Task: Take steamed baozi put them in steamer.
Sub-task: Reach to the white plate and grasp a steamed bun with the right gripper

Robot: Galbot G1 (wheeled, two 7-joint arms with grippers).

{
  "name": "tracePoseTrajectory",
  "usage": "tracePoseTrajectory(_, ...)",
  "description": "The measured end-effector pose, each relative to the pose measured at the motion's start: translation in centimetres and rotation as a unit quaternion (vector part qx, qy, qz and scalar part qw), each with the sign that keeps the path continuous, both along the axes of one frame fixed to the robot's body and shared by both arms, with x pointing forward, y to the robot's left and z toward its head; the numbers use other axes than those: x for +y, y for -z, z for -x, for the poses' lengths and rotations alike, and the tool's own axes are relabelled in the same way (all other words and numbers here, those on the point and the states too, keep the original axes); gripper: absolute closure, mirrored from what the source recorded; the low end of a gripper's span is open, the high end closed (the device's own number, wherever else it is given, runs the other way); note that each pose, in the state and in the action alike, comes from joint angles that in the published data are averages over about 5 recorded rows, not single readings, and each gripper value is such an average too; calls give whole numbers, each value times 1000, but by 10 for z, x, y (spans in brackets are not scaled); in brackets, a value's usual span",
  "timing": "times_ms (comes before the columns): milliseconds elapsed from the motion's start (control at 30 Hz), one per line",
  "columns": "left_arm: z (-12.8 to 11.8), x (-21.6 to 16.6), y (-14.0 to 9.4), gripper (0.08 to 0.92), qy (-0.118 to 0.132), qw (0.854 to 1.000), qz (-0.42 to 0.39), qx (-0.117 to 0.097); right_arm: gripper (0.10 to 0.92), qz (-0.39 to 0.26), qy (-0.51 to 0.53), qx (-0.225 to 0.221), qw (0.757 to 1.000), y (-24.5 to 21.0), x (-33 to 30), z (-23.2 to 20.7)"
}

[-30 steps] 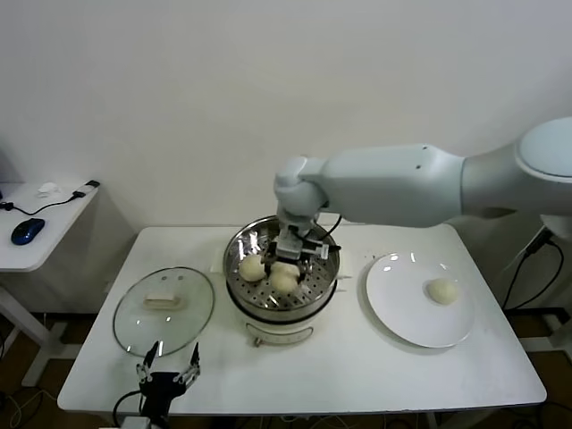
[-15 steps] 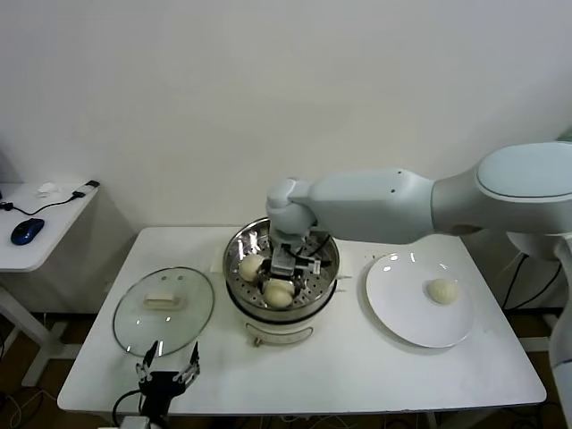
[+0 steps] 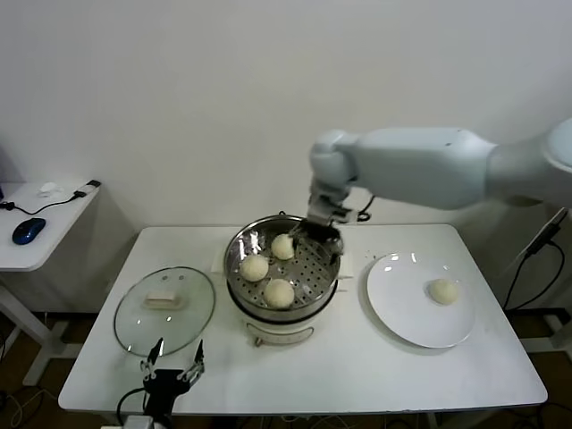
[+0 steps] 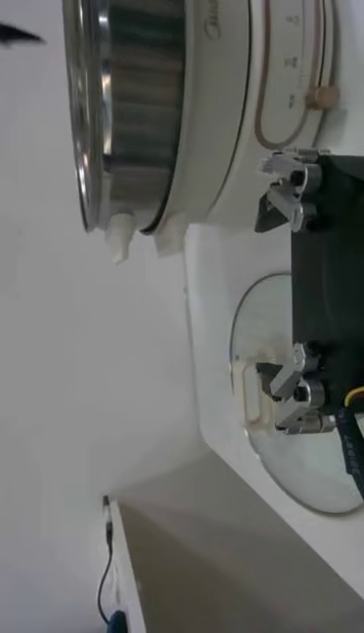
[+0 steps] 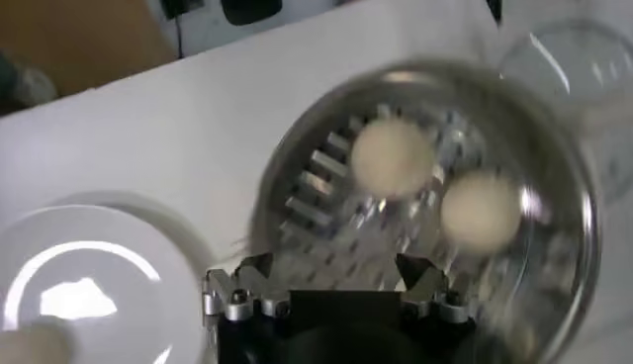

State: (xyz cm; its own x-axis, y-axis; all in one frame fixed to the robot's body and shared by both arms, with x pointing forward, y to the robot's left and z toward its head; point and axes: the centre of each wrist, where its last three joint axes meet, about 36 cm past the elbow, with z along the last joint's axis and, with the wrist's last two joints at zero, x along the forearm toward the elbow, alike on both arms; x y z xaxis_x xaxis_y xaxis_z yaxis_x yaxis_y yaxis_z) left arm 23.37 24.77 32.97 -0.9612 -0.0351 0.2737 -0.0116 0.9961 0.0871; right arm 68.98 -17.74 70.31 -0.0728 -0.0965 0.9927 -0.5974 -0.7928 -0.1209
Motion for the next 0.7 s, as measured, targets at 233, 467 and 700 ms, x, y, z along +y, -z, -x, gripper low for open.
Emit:
tracePoseTrajectory(233, -2, 1, -1, 177, 0, 1000, 0, -3, 199, -12, 202, -6, 979, 11, -141, -3)
tracePoseTrajectory(467, 1, 5, -4, 177, -6, 1000, 3, -3, 200, -21, 315, 2, 949, 76, -226, 0)
tracePoseTrajectory(700, 6, 6, -6, 177, -11, 1000, 4, -2, 200, -16, 376, 6, 926, 135, -269, 1)
